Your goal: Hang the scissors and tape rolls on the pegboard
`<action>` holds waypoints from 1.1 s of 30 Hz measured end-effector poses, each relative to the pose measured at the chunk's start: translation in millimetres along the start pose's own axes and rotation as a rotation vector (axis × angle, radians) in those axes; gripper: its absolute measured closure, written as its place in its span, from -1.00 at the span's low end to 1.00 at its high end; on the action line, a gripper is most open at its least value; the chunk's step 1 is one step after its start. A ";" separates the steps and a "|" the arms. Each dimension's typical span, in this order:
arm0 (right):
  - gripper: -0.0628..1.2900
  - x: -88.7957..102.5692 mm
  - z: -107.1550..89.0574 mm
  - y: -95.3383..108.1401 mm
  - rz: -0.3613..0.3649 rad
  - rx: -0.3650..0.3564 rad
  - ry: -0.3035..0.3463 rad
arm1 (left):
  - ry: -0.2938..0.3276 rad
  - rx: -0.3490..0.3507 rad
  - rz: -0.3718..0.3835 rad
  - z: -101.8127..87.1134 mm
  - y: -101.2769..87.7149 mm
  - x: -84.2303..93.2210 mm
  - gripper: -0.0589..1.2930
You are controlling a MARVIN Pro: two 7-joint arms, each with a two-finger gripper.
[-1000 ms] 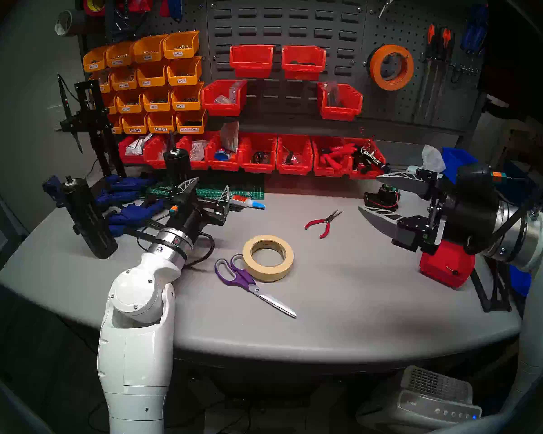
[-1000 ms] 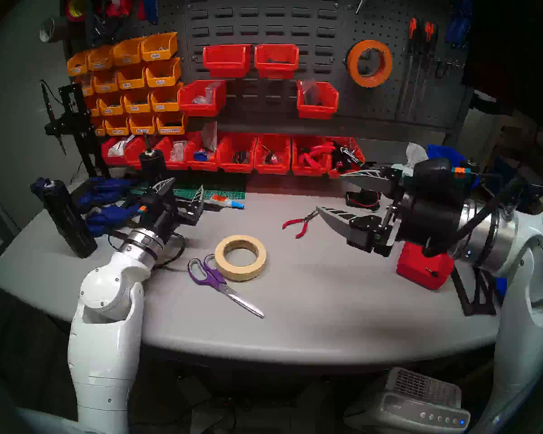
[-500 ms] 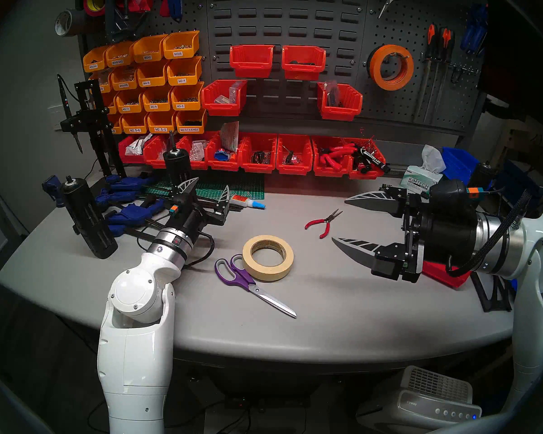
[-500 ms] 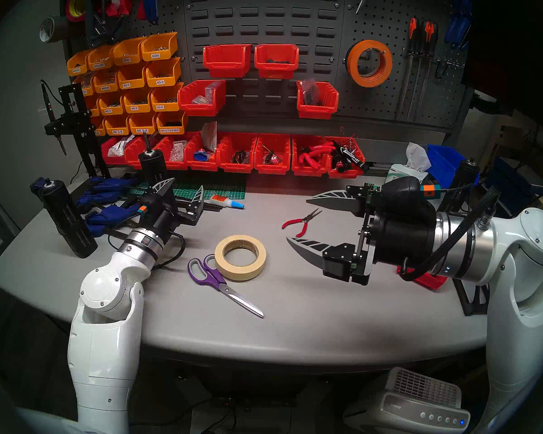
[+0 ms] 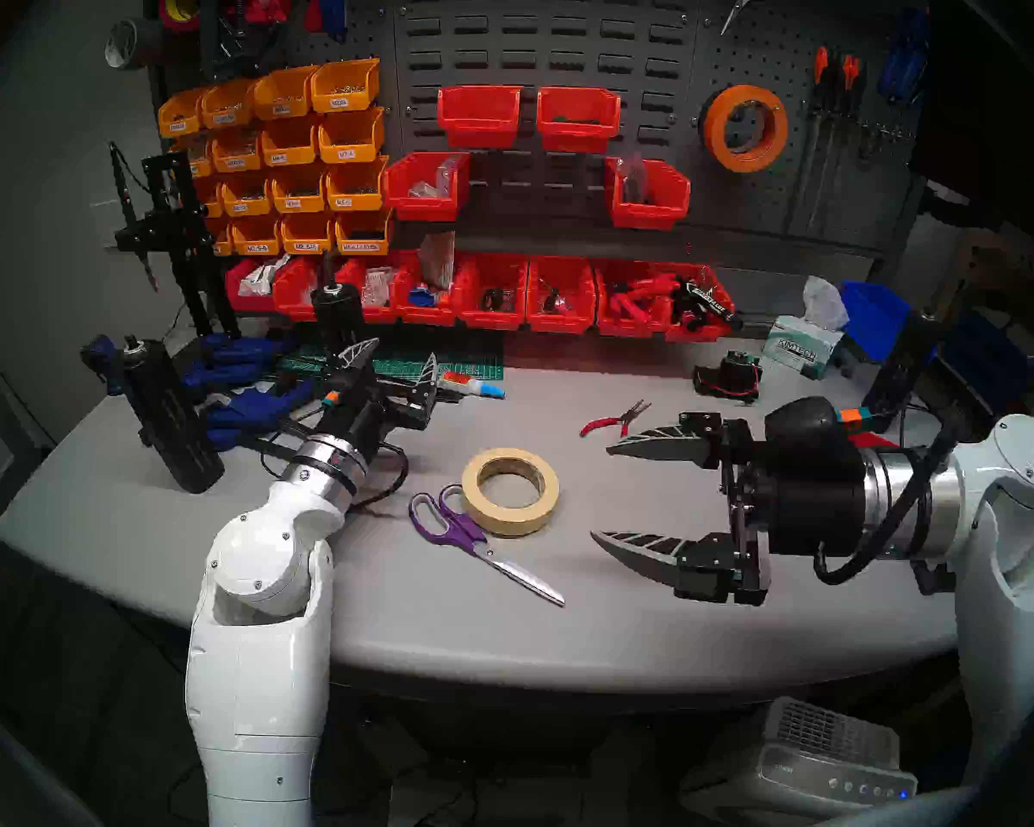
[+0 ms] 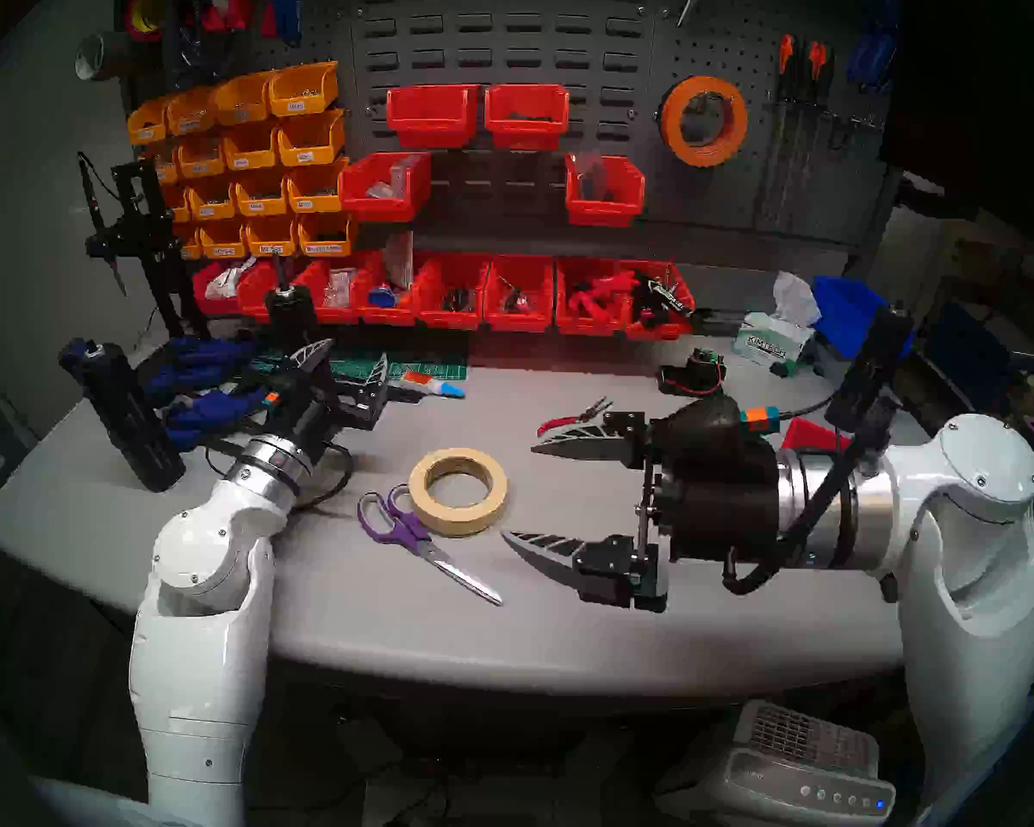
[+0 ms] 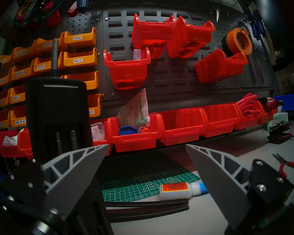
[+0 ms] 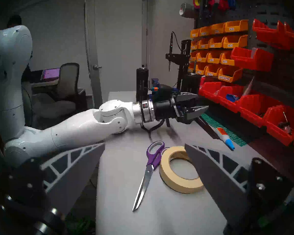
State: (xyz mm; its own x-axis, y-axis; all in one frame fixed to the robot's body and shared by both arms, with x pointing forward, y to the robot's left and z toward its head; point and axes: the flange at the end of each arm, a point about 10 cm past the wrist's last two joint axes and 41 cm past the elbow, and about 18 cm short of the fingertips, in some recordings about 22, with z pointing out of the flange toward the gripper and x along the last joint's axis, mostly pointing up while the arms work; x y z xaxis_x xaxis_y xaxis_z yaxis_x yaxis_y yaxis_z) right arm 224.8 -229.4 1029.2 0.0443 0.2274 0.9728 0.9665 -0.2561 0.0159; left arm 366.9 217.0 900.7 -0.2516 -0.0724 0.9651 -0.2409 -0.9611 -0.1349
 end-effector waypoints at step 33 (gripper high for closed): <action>-0.89 -48.8 42.0 -20.5 -0.015 0.094 -0.139 | 0.000 0.000 0.000 0.0 0.0 0.0 -0.91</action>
State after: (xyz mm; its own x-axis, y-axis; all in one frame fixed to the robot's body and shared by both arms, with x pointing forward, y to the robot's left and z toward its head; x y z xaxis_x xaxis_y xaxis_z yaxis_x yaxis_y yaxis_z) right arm 213.5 -195.8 971.6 0.0582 0.3599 0.9312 0.9863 -0.1647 0.0020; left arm 367.0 217.0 900.7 -0.2514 -0.0724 0.9652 -0.2409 -0.9612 -0.1348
